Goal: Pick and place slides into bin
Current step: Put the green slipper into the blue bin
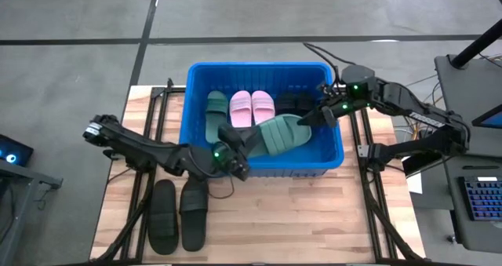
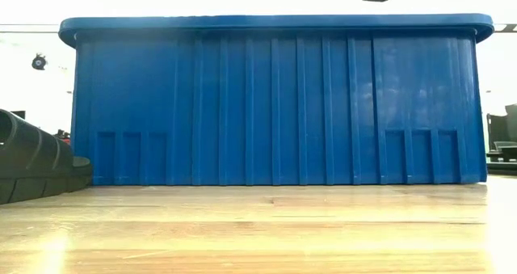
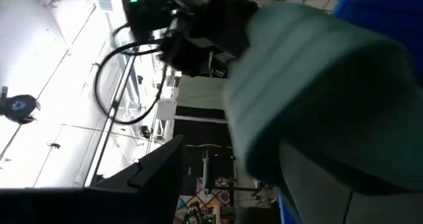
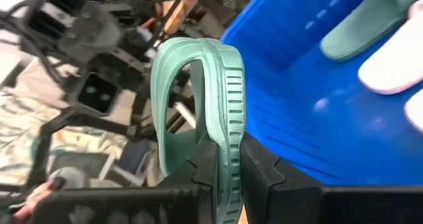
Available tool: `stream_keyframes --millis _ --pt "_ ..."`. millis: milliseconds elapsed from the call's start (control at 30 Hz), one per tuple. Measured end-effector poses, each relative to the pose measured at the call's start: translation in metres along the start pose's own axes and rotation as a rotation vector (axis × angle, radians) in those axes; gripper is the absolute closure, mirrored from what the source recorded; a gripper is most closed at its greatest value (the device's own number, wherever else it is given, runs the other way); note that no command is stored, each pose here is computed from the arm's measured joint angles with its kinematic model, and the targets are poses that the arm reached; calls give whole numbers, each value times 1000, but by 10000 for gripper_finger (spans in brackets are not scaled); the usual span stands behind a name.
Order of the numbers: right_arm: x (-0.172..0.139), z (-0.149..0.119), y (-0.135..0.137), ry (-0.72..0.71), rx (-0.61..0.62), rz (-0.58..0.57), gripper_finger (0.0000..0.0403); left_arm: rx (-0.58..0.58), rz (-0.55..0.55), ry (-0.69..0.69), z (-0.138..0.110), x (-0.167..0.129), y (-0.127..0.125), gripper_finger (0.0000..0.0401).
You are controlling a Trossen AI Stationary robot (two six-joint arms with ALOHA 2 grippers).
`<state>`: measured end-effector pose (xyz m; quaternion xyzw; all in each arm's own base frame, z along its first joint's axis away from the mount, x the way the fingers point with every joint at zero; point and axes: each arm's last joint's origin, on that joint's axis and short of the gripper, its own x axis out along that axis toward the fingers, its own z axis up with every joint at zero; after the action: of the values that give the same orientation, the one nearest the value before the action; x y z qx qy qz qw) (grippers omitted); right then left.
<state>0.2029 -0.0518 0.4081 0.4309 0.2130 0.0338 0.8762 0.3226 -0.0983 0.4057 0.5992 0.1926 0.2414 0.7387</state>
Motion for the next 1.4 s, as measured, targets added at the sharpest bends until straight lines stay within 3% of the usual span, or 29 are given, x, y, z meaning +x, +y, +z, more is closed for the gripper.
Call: stream_keyframes --millis 433,967,1133,1400 --pt "3 2 -1 21 18 30 375 122 19 -66 14 9 -12 175" --pt "11 4 -5 63 56 48 375 165 7 -118 19 22 -28 181" --pt "11 4 -4 63 59 50 375 148 7 -104 18 25 -28 234" --pt "10 4 -3 59 54 57 375 135 8 -79 13 30 -26 388"
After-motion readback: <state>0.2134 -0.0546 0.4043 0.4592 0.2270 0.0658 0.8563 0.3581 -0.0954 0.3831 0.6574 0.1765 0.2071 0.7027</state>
